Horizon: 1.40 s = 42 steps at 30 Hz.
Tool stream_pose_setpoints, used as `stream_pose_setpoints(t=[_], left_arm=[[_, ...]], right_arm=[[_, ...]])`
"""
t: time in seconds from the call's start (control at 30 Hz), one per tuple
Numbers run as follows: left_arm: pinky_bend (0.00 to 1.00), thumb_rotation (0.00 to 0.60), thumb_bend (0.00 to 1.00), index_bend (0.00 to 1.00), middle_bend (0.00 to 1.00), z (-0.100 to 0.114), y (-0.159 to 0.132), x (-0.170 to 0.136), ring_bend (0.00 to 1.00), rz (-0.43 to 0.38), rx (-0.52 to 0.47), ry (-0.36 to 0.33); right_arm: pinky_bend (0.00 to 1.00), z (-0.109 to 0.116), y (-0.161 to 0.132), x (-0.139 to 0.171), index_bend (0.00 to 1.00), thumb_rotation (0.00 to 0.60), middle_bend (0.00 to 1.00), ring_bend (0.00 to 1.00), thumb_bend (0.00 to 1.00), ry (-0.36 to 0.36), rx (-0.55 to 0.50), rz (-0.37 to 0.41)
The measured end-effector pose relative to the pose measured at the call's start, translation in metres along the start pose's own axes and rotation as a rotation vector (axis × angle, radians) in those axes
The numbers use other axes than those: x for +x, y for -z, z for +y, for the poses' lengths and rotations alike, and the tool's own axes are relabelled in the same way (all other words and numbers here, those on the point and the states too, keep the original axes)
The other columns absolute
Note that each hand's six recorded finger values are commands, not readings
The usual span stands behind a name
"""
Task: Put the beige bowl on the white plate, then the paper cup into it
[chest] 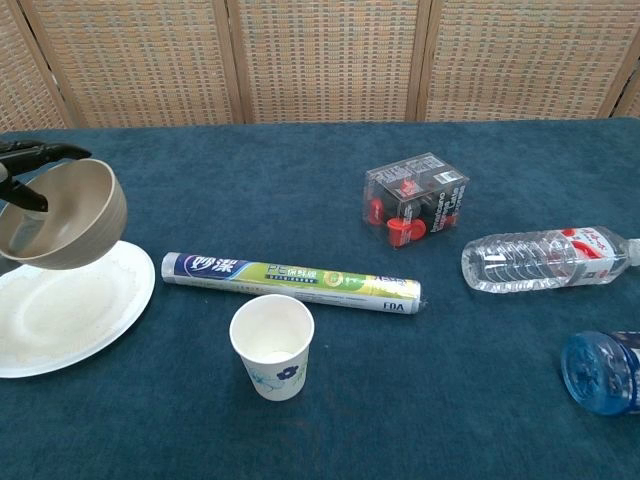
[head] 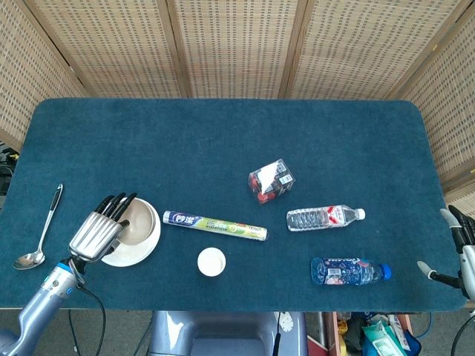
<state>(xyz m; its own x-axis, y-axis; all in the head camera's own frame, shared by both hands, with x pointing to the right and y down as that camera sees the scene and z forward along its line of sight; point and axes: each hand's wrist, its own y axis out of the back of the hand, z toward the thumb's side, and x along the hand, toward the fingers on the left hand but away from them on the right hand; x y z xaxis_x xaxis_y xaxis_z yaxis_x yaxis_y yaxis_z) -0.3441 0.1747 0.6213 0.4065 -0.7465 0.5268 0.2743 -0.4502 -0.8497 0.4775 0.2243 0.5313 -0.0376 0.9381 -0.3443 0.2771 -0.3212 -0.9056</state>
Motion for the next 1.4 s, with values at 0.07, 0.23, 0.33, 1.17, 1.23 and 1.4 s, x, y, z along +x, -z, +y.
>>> stream_pose_setpoints(t=[0.07,0.23,0.33,1.17,1.23,1.4], left_arm=[[0.10,0.600,0.40,0.75,0.00,-0.007,0.005,-0.005,0.00,0.007,-0.008,0.019],[0.10,0.600,0.40,0.75,0.00,-0.029,0.016,-0.012,0.00,0.024,-0.019,0.070],[0.10,0.600,0.40,0.75,0.00,-0.043,0.018,-0.010,0.00,0.032,-0.032,0.101],[0.03,0.600,0.24,0.44,0.00,-0.078,0.024,0.009,0.00,0.083,-0.057,0.201],[0.03,0.600,0.22,0.38,0.00,-0.077,0.023,0.009,0.00,0.084,-0.067,0.202],[0.01,0.600,0.16,0.24,0.00,-0.073,0.023,0.010,0.00,0.083,-0.085,0.184]], right_arm=[[0.00,0.000,-0.001,0.000,0.01,0.600,0.00,0.00,0.14,-0.001,0.002,0.002],[0.00,0.000,-0.002,0.001,0.01,0.600,0.00,0.00,0.14,0.001,0.002,0.003],[0.00,0.000,-0.001,0.001,0.01,0.600,0.00,0.00,0.14,0.002,0.000,0.001],[0.00,0.001,-0.003,0.002,0.01,0.600,0.00,0.00,0.14,0.004,0.000,0.002],[0.00,0.001,-0.003,0.002,0.01,0.600,0.00,0.00,0.14,0.006,-0.001,0.002],[0.00,0.001,-0.003,0.002,0.01,0.600,0.00,0.00,0.14,0.006,-0.001,0.001]])
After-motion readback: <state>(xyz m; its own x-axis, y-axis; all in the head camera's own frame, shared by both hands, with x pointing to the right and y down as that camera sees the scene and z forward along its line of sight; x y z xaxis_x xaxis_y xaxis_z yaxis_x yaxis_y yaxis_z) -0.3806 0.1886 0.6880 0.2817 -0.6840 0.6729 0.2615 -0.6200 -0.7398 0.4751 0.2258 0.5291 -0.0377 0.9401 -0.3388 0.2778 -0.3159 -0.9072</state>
